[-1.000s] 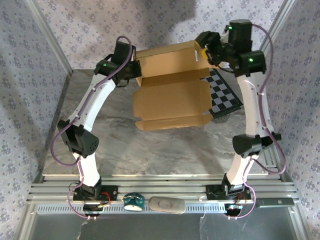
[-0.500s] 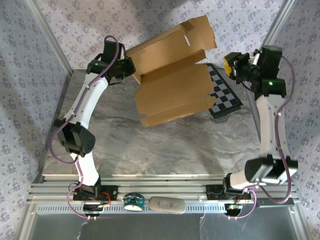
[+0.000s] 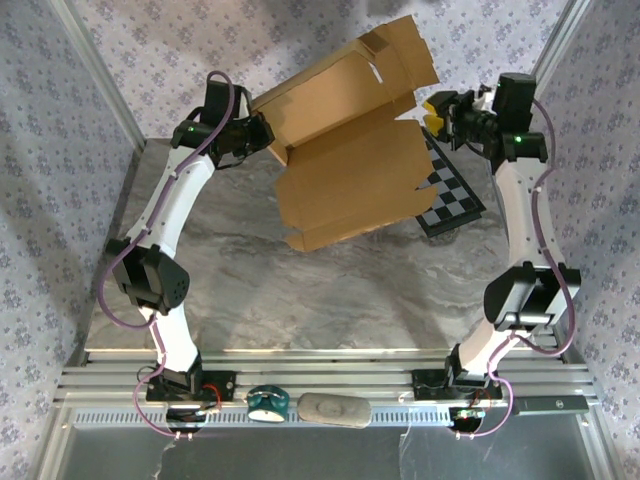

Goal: Fold the paper box

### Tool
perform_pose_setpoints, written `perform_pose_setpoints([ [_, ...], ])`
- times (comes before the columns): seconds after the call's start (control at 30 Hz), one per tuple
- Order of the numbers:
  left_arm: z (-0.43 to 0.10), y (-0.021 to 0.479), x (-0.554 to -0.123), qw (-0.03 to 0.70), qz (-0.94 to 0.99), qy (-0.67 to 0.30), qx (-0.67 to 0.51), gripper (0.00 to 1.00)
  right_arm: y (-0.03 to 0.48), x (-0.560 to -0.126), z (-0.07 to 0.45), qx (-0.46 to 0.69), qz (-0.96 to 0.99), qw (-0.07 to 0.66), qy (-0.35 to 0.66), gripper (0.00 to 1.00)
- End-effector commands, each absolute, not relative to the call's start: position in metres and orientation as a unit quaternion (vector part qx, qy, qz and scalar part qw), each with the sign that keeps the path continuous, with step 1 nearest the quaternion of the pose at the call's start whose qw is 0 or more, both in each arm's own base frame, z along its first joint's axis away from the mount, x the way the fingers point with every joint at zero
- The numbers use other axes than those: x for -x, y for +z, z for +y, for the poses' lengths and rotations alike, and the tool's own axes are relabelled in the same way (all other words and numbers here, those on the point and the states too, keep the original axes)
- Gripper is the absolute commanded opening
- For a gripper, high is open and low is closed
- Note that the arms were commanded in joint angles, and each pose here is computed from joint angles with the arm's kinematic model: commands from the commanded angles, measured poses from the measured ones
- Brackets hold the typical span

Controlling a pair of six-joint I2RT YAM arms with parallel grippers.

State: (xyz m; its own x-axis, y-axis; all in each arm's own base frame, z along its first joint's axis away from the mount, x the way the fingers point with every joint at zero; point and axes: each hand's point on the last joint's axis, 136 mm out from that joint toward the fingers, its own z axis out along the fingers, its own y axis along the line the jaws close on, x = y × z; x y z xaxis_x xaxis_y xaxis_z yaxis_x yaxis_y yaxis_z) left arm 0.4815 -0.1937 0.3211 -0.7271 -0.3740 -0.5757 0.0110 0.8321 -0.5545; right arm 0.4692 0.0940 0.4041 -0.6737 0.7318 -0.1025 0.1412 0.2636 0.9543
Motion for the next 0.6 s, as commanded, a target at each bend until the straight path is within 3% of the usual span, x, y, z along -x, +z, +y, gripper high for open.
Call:
perform_pose_setpoints([
  [0.0, -0.195, 0.353, -0.478, 0.382, 0.867, -0.303, 0.100, 0.00, 0.409, -0.470, 0.109, -0.274, 0.746, 0.265, 0.546, 0.34],
  [0.57, -0.199, 0.355, -0.478, 0.377, 0.865, -0.315, 0.102, 0.00, 0.412, -0.472, 0.141, -0.227, 0.765, 0.253, 0.548, 0.37],
])
